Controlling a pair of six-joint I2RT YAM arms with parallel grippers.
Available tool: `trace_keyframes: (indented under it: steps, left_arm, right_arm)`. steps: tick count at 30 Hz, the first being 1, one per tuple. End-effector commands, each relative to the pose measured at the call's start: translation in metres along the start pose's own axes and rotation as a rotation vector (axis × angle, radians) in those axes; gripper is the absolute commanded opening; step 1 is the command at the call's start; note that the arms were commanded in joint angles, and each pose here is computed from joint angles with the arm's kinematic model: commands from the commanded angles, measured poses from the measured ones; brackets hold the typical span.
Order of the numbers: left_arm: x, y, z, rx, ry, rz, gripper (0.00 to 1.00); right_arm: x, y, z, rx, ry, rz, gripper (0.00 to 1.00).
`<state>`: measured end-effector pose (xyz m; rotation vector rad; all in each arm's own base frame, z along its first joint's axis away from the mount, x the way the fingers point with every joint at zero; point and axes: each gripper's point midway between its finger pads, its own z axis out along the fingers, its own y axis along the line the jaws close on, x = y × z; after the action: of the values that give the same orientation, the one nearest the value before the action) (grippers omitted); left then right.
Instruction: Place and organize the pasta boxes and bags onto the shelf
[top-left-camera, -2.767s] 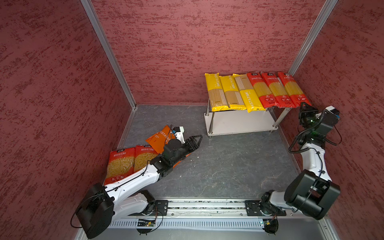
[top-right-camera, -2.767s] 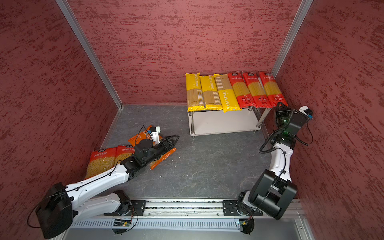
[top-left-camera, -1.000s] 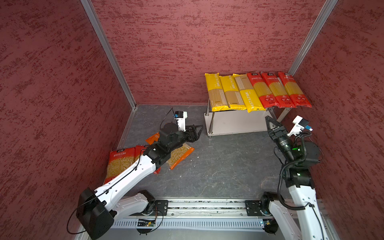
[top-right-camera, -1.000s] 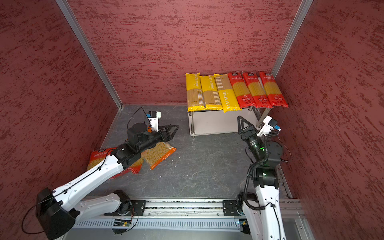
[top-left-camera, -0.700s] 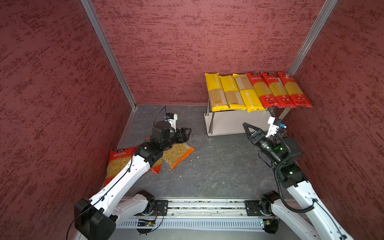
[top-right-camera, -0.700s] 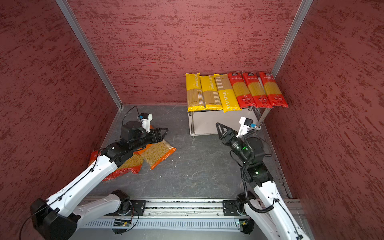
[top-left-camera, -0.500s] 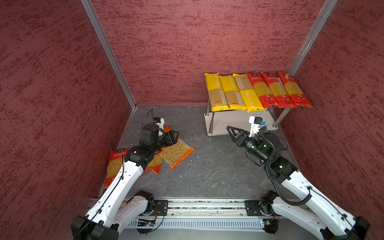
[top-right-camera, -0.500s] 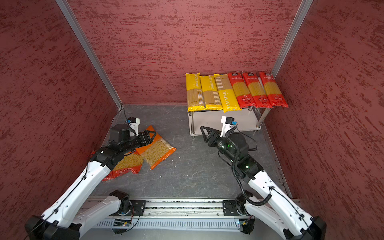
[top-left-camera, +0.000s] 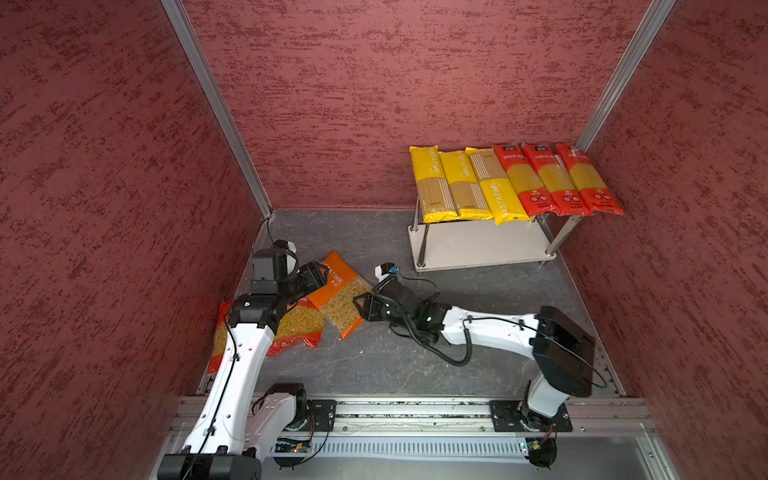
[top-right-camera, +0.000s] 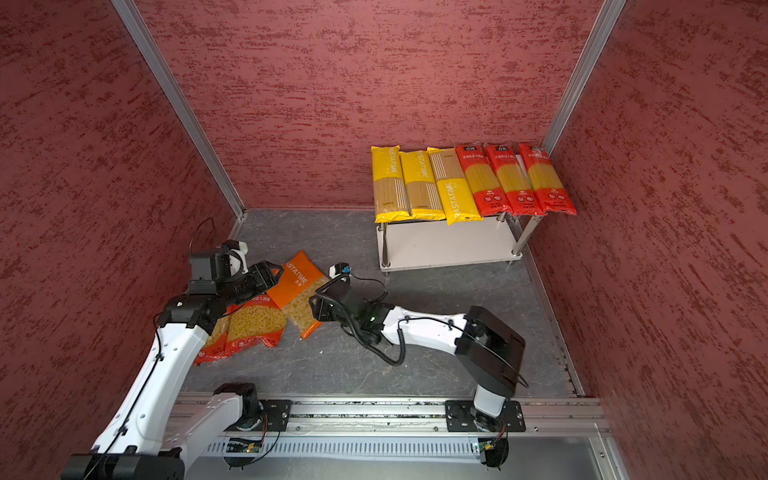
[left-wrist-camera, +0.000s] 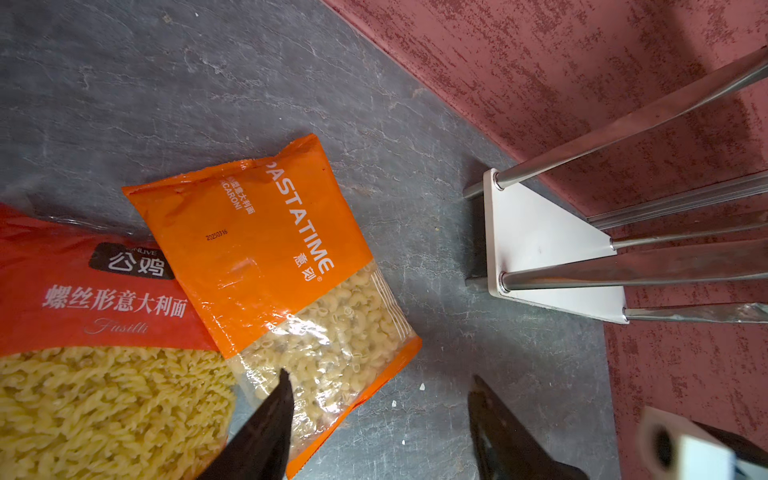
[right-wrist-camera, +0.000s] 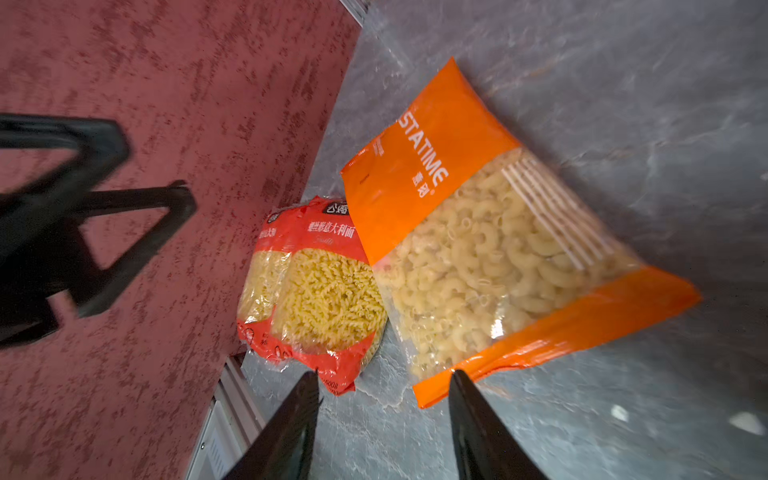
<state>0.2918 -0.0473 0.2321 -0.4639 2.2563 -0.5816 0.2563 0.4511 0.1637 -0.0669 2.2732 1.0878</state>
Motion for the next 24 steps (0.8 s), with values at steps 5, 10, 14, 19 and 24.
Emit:
trace_keyframes:
  steps: [5, 10, 14, 19, 24]
  left_arm:
    - [0.004, -0.004, -0.014, -0.057, -0.051, 0.126, 0.68]
    - [0.006, -0.015, -0.019, -0.030, -0.073, 0.171, 0.68]
    - [0.014, -0.025, -0.023, 0.020, -0.070, 0.176, 0.68]
    - [0.023, -0.039, -0.027, 0.083, -0.049, 0.180, 0.68]
    - [0.027, -0.048, -0.032, 0.122, -0.037, 0.194, 0.68]
  right_arm:
    - [0.047, 0.009, 0.064, -0.001, 0.116, 0.240, 0.52]
    - [0.076, 0.015, 0.091, -0.005, 0.171, 0.300, 0.53]
    - [0.092, 0.014, 0.107, 0.005, 0.183, 0.374, 0.53]
    - [0.107, 0.010, 0.123, 0.022, 0.179, 0.455, 0.54]
    - [0.114, 0.012, 0.144, 0.017, 0.185, 0.483, 0.54]
